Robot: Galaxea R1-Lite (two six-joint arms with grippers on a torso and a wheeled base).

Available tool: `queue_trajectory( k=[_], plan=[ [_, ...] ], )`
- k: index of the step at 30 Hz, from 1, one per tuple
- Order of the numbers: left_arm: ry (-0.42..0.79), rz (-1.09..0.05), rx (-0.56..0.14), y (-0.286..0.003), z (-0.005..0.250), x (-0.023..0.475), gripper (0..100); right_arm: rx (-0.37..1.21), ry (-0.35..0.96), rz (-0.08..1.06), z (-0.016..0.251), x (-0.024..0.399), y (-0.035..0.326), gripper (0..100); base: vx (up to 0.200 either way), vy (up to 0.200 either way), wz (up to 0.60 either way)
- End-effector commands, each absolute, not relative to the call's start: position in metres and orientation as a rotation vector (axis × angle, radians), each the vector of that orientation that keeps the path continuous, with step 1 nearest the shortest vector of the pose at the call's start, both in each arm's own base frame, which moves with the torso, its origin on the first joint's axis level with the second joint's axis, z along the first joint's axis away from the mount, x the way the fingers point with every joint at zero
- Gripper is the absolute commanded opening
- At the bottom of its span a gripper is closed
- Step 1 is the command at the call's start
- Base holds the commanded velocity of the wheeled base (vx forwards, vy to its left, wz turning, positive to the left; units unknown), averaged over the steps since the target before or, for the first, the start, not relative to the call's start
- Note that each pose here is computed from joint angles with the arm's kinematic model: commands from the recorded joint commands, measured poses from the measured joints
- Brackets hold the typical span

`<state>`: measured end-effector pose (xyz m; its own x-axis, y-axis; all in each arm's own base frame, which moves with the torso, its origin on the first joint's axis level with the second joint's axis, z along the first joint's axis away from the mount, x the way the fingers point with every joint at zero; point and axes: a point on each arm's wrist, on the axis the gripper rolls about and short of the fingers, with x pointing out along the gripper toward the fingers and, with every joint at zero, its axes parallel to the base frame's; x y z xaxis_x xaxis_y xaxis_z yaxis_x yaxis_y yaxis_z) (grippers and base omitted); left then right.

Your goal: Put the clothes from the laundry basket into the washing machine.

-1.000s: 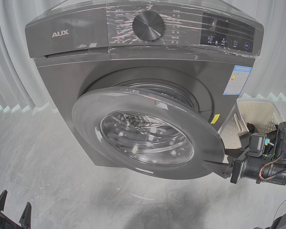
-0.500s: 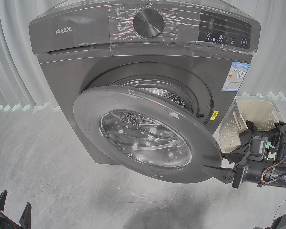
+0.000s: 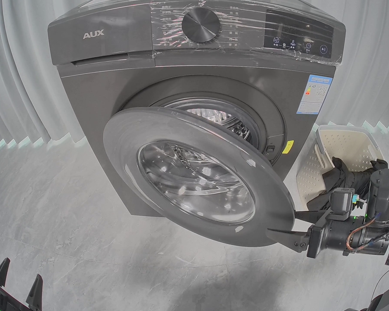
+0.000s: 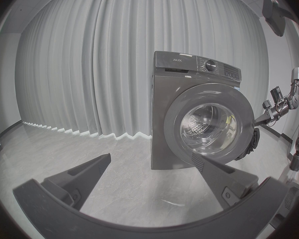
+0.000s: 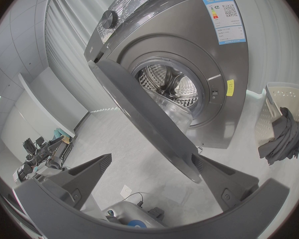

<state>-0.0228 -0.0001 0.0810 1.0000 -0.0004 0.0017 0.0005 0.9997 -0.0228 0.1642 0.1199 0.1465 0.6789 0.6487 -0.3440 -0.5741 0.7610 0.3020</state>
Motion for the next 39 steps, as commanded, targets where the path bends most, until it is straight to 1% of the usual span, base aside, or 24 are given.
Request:
queue_trajectory(
  k=[1,7,13,18,22,24,30,32,33,39],
  plan=[
    [-0.002,0.000,-0.023,0.000,0.076,-0.023,100,0.182,0.434,0.716,0.149,0.151,0.114,100,0.000,0.000,0.00],
    [-0.002,0.000,-0.025,0.000,0.076,-0.023,100,0.186,0.425,0.689,0.152,0.165,0.117,100,0.000,0.000,0.00],
    [-0.002,0.000,-0.026,0.000,0.076,-0.023,100,0.174,0.470,0.679,0.142,0.179,0.126,100,-0.200,0.000,0.00],
    [-0.003,0.000,-0.023,0.000,0.076,-0.023,100,0.178,0.446,0.699,0.141,0.178,0.129,100,0.000,0.000,0.00],
    [-0.002,0.000,-0.023,0.000,0.076,-0.023,100,0.154,0.500,0.741,0.128,0.162,0.131,100,0.000,0.000,0.00],
    [-0.002,0.000,-0.023,0.000,0.076,-0.023,100,0.150,0.506,0.759,0.126,0.156,0.132,100,0.000,0.000,0.00],
    [-0.002,0.000,-0.023,0.000,0.076,-0.023,100,0.166,0.461,0.765,0.134,0.158,0.131,100,0.000,0.000,0.00],
    [-0.002,0.000,-0.023,0.000,0.076,-0.023,100,0.166,0.459,0.760,0.134,0.160,0.131,100,0.000,0.000,0.00],
    [-0.002,0.000,-0.021,0.000,0.076,-0.023,100,0.174,0.444,0.740,0.137,0.166,0.130,100,0.000,0.000,0.00],
    [-0.002,0.000,-0.023,0.000,0.076,-0.023,100,0.173,0.435,0.742,0.129,0.176,0.138,100,0.000,0.000,0.00]
  ],
)
